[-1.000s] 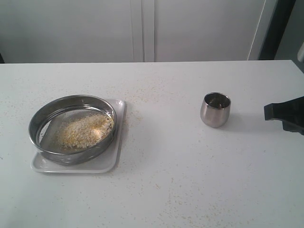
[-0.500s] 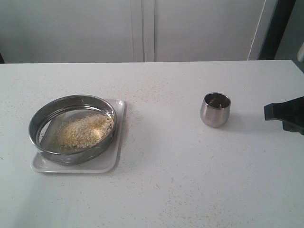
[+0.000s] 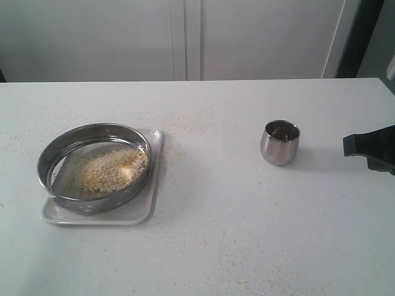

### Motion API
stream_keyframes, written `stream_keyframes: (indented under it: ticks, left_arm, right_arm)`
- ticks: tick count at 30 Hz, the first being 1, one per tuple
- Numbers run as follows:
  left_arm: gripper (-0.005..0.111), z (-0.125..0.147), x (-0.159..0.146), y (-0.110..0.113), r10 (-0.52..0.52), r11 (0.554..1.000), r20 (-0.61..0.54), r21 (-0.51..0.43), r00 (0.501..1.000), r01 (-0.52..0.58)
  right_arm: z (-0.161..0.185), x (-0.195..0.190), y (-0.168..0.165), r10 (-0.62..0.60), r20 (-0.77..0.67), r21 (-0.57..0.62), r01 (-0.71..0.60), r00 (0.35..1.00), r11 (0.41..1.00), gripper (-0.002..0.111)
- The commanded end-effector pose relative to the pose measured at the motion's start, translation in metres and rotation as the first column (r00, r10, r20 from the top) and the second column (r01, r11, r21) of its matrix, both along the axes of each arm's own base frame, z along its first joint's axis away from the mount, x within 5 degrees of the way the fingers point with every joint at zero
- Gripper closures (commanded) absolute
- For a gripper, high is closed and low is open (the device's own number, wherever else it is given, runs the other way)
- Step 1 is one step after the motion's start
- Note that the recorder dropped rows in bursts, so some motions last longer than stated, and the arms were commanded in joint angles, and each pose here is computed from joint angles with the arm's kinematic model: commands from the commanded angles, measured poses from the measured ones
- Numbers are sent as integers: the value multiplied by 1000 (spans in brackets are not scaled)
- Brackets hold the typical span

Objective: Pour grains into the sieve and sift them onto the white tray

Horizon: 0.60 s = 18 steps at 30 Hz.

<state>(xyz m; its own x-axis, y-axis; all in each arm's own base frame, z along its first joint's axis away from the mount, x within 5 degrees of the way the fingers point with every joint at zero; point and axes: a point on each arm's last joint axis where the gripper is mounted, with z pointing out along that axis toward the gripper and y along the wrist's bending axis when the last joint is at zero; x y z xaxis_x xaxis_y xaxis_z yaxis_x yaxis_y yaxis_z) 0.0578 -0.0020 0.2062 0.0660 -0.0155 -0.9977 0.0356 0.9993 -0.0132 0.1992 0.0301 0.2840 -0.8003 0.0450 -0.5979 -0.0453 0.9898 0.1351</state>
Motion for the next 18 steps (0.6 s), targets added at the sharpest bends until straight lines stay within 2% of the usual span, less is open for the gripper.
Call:
stream_keyframes:
  ticks: [1,6,13,18]
  left_arm:
    - [107,0,5,1,7,1000,-4,-21,1000,-7]
    - [107,15,15,0,7,1000,-54,-24,999,-8]
    - [107,58,40,-1,16,994,-81,108,997,-7]
    - [107,81,67,-1,20,993,-88,118,996,-10]
  right_arm:
    - [0,0,-1,-7,13,-5,7,1000,1000,108]
    - [0,0,-1,-7,13,-5,7,1000,1000,108]
    - [0,0,-1,-7,13,-5,7,1000,1000,108]
    - [0,0,-1,-7,13,-5,7,1000,1000,108]
